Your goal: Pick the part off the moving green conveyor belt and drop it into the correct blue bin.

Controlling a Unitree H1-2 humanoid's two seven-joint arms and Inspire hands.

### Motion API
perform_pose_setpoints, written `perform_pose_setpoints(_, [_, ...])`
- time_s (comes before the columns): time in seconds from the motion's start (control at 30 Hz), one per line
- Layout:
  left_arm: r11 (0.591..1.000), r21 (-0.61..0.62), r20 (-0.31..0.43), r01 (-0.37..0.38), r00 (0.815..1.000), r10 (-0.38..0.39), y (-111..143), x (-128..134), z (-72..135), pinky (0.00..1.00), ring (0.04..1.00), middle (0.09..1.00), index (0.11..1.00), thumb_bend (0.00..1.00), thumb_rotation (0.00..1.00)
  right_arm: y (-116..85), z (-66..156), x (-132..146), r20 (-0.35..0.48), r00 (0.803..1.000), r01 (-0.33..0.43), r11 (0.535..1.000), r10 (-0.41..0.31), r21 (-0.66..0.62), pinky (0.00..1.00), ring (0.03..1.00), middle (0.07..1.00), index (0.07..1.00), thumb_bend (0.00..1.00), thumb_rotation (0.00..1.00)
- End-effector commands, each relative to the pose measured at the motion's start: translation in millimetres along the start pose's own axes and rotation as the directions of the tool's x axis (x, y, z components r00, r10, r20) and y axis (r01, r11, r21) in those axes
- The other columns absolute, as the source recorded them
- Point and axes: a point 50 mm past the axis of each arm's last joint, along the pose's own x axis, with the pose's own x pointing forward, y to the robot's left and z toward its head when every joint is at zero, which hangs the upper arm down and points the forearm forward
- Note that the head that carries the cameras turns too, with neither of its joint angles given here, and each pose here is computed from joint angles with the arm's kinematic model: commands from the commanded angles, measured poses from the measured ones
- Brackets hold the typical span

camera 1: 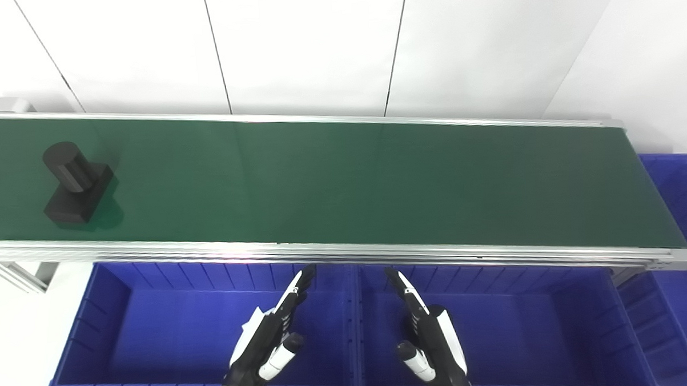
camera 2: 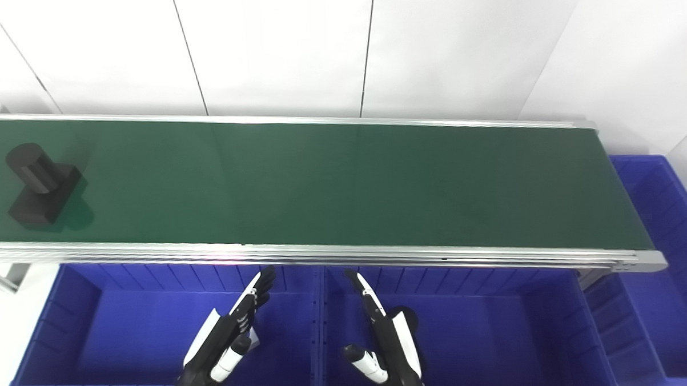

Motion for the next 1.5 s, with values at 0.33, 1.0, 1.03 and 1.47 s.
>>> perform_pose_setpoints(0.33, [1.000, 0.016, 0.059, 0.000, 0.998, -0.001, 1, 1, 8, 1.00, 1.000, 1.000, 0.992, 0.87, 1.00, 1, 12, 7, 0.076, 0.997, 0.005, 1.000, -0.007, 0.027, 0.97, 0.958, 0.952, 0.937, 0.91, 1.00])
perform_pose_setpoints(1.0, [1.000, 0.020, 0.060, -0.005, 0.998, 0.004, -2, 3, 9, 0.99, 1.000, 1.000, 0.993, 0.86, 1.00, 0, 11, 7, 0.074, 0.997, 0.010, 1.000, -0.012, 0.029, 0.98, 0.967, 0.954, 0.937, 0.91, 1.00])
perform_pose_setpoints(1.03, [1.000, 0.020, 0.061, -0.005, 0.998, 0.003, -3, 3, 9, 0.99, 1.000, 1.000, 0.993, 0.86, 1.00, 0, 11, 7, 0.072, 0.997, 0.011, 0.999, -0.013, 0.030, 0.97, 0.965, 0.955, 0.939, 0.90, 1.00])
perform_pose_setpoints(1.47, [1.000, 0.003, 0.064, 0.005, 0.998, -0.005, -8, 5, 9, 1.00, 1.000, 1.000, 0.988, 0.84, 1.00, -1, 10, 4, 0.067, 0.998, 0.013, 1.000, -0.014, 0.018, 0.97, 0.963, 0.958, 0.946, 0.89, 1.00])
